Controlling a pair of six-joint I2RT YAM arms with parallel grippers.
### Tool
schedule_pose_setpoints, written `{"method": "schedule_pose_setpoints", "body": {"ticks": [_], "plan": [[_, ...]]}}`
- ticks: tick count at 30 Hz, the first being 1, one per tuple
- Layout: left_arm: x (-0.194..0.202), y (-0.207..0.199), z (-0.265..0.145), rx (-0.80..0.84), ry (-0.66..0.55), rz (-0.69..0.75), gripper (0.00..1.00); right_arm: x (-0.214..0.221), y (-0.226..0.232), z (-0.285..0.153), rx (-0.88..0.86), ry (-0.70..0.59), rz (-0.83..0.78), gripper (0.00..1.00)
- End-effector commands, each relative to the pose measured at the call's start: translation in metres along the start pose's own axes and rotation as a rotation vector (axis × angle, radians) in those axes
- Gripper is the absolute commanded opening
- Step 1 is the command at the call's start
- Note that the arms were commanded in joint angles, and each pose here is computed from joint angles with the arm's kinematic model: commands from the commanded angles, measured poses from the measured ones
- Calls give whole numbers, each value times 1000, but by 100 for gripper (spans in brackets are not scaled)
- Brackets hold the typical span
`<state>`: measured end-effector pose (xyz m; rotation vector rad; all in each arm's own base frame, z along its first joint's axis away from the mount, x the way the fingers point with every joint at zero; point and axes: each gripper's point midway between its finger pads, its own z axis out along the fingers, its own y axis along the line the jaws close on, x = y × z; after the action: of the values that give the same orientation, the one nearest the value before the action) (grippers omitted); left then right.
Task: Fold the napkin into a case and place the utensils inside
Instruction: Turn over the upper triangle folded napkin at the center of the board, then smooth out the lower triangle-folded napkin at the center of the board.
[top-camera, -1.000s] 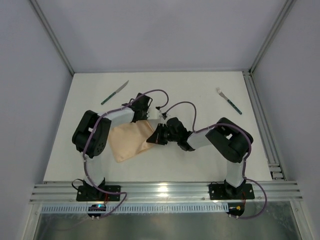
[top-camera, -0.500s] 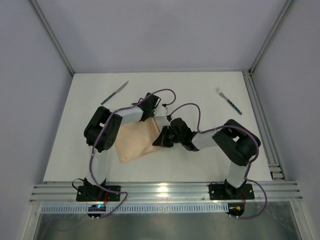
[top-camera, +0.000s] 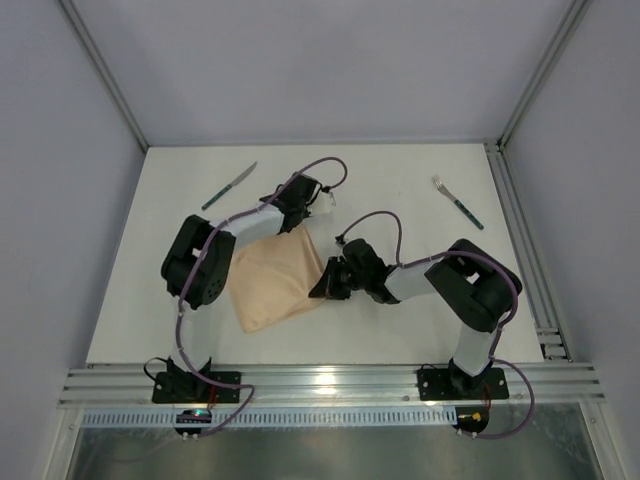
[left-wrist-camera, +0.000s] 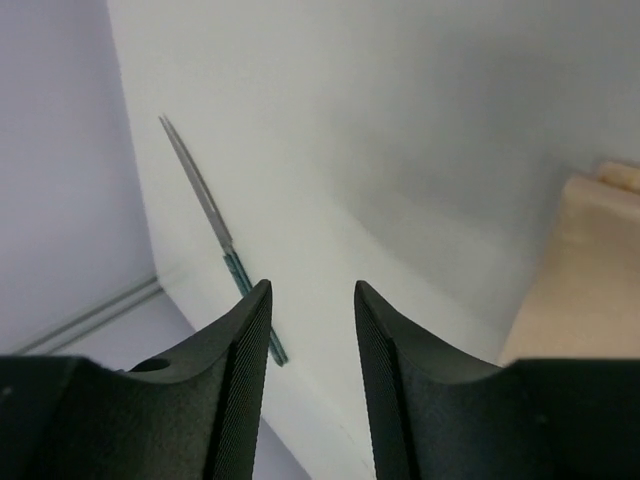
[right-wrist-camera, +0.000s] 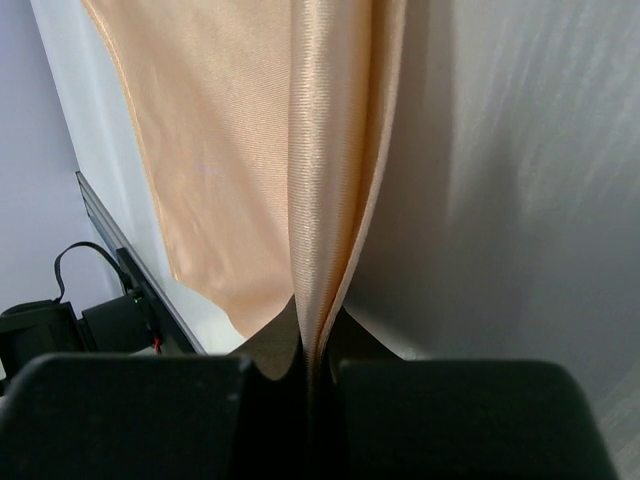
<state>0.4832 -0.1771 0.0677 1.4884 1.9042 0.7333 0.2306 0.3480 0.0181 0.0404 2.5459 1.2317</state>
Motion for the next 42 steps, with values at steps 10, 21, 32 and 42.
{"method": "schedule_pose_setpoints", "body": {"ticks": [10, 21, 32, 42], "plan": [[113, -48, -88, 416, 27, -508, 55, -14, -4, -24, -32, 6, -54, 5], [116, -90, -77, 595, -1, -701, 57, -5, -16, -27, -25, 41, -94, 4], [120, -110, -81, 701, 50, -715, 30, -9, -21, -31, -17, 25, -103, 4], [97, -83, -122, 632, -8, -677, 2, -14, -33, -32, 0, 22, -103, 4]]}}
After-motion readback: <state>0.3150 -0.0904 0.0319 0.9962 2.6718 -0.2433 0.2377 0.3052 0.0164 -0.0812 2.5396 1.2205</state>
